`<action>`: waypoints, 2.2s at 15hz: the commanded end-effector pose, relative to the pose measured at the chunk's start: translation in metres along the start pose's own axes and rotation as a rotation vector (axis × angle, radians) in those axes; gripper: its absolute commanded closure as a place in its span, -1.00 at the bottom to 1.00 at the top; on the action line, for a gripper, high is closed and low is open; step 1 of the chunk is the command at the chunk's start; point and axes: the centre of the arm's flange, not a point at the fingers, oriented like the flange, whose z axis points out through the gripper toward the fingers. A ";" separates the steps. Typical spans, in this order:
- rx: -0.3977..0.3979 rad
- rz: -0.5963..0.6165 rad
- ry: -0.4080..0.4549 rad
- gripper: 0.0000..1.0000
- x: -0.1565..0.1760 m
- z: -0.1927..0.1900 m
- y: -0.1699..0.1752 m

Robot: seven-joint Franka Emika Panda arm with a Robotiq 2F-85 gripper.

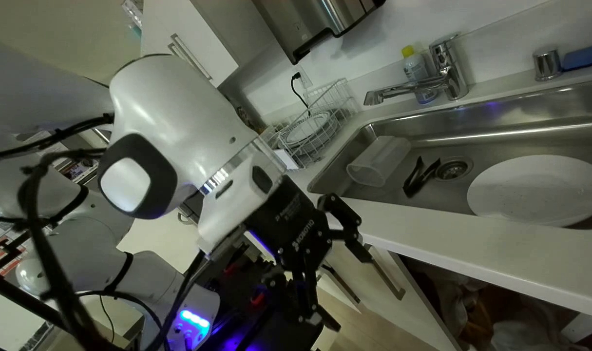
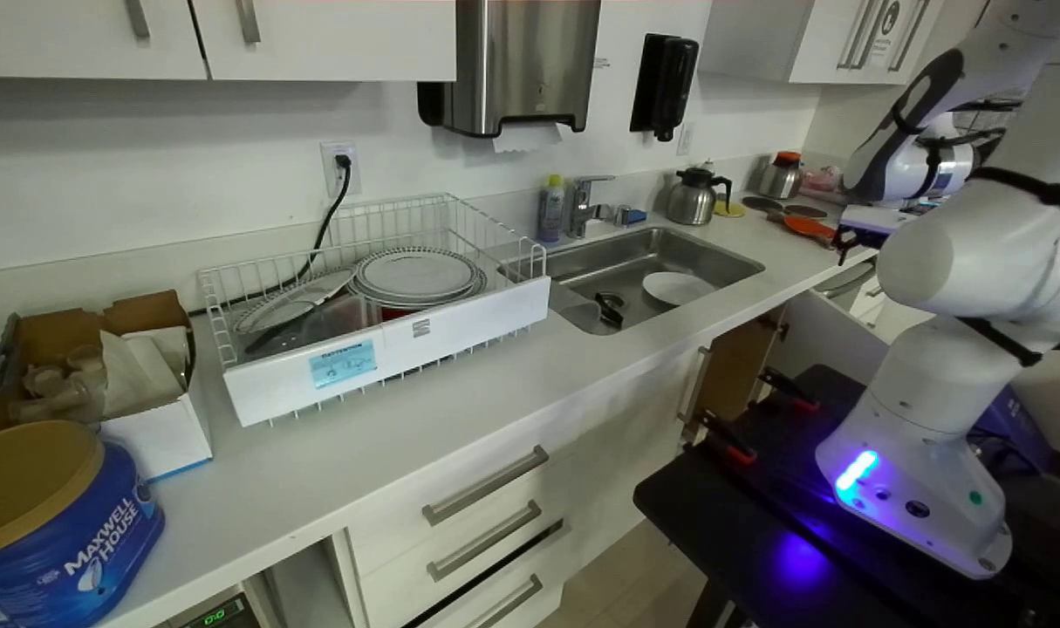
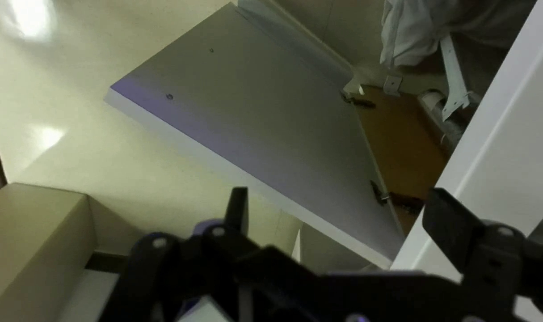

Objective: Close the right cupboard door

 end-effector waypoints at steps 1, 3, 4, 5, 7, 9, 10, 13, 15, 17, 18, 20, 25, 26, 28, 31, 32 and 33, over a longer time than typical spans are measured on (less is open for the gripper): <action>0.004 0.166 0.035 -1.00 0.042 0.045 0.025; 0.002 0.277 0.055 -1.00 0.065 0.067 0.042; -0.005 0.331 0.062 -1.00 0.076 0.078 0.051; -0.010 0.373 0.057 -1.00 0.085 0.088 0.056; -0.028 0.452 0.026 -1.00 0.100 0.112 0.069; -0.047 0.503 -0.008 -0.45 0.110 0.134 0.080; -0.058 0.525 -0.019 -0.31 0.115 0.147 0.085; -0.088 0.570 -0.056 0.15 0.125 0.175 0.102; -0.103 0.593 -0.085 0.45 0.132 0.189 0.113; -0.105 0.609 -0.127 0.76 0.135 0.203 0.119; -0.104 0.615 -0.150 0.90 0.135 0.209 0.121; -0.088 0.629 -0.197 1.00 0.135 0.220 0.122; -0.029 0.674 -0.339 1.00 0.125 0.243 0.116; -0.020 0.682 -0.369 1.00 0.123 0.247 0.115; 0.003 0.700 -0.432 1.00 0.118 0.254 0.116; 0.062 0.736 -0.574 1.00 0.109 0.260 0.113; 0.081 0.746 -0.617 1.00 0.105 0.262 0.111; 0.103 0.753 -0.659 1.00 0.100 0.262 0.108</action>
